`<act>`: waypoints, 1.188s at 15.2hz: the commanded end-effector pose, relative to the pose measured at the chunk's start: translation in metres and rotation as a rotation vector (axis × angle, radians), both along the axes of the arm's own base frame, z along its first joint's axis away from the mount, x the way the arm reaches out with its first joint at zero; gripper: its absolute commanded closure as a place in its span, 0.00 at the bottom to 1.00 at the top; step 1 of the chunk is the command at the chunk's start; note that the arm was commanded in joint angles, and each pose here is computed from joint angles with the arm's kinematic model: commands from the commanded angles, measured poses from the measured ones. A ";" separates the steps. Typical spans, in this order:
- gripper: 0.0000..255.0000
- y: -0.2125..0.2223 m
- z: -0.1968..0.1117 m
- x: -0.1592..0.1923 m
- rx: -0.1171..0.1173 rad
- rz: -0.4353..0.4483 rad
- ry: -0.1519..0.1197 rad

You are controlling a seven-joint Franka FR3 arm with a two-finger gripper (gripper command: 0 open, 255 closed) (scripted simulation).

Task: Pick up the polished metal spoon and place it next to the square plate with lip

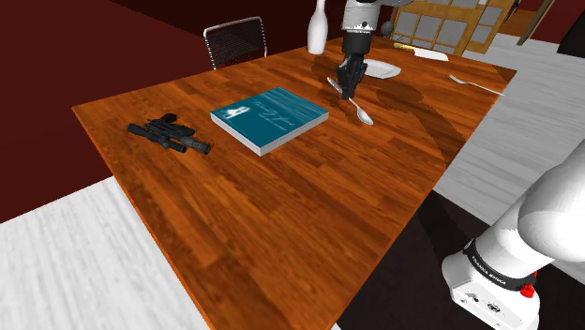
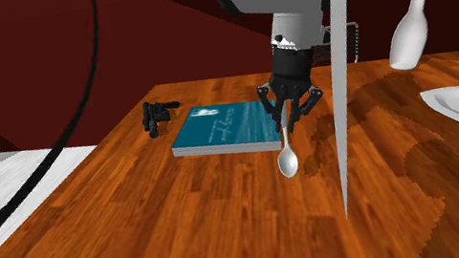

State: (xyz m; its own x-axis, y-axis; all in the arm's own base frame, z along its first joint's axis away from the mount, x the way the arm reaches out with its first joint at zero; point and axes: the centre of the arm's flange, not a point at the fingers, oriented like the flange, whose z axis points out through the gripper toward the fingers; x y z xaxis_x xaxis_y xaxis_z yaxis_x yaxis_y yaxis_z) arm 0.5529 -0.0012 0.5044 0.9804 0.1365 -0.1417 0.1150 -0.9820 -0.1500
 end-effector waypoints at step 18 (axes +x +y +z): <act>1.00 -0.233 -0.001 0.100 0.000 0.002 0.000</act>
